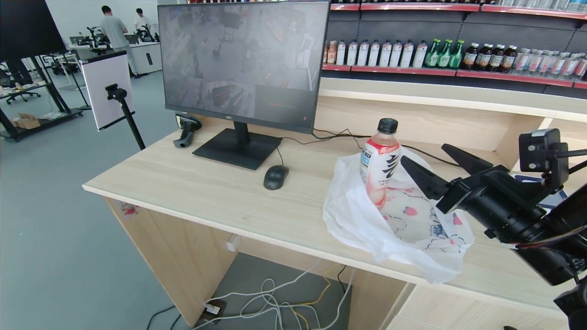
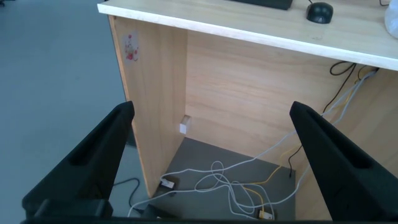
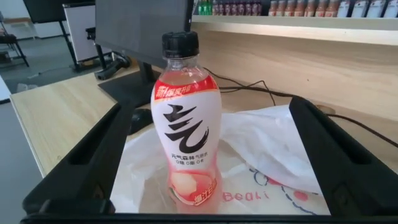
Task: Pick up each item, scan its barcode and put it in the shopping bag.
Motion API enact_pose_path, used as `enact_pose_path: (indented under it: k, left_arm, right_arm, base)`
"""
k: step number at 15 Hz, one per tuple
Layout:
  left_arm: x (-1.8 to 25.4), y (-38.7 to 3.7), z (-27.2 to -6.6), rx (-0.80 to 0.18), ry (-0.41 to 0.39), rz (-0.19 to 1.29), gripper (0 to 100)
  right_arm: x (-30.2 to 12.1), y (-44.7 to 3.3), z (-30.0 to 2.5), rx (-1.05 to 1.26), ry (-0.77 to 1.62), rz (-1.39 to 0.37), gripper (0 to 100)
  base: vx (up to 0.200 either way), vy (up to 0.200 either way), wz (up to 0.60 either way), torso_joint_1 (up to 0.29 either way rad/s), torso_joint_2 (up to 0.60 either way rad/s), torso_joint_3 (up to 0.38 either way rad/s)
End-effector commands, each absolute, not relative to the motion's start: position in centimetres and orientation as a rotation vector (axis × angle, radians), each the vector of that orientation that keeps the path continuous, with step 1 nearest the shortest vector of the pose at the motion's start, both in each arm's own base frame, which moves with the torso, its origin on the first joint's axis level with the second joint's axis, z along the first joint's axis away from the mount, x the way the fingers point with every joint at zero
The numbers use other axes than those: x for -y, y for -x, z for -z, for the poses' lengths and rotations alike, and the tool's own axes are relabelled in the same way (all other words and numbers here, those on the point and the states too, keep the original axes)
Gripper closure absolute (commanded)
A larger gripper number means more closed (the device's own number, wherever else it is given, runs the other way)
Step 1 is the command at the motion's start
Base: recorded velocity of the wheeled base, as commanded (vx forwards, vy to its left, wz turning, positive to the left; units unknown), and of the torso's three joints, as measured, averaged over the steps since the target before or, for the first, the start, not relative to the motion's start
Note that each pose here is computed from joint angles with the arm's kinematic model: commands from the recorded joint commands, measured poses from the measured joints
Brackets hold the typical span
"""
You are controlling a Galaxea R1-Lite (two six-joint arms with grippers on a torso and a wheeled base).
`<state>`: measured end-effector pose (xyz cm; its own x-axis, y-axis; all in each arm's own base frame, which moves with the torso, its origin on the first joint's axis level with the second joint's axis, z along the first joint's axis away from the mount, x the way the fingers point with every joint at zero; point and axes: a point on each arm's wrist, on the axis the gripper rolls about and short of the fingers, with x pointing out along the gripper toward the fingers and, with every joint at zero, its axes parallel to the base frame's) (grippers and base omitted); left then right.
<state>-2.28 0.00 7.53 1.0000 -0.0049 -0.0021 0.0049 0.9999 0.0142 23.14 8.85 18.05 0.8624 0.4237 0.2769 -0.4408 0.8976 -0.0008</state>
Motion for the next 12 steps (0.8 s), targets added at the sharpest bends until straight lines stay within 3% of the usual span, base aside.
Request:
enact_pose_path:
  k: [1, 11, 12]
  left_arm:
    - [0.0, 2.28, -7.53, -0.001, -0.015, 0.005, 0]
    - [0.0, 2.28, -7.53, -0.001, -0.015, 0.005, 0]
    - [0.0, 2.28, -7.52, -0.003, -0.012, 0.005, 0]
  right_arm:
    - [-8.37, -23.08, -18.38, 0.29, -0.065, -0.437, 0]
    - [-7.92, -23.4, -18.4, 0.292, -0.062, -0.415, 0]
    - [-7.89, -23.31, -18.31, 0.287, -0.061, -0.415, 0]
  base:
    - [0.0, 0.0, 0.0, 0.0, 0.0, 0.0]
    - [0.0, 0.0, -0.6, 0.003, 0.0, 0.004]
    - [0.0, 0.0, 0.0, 0.0, 0.0, 0.0]
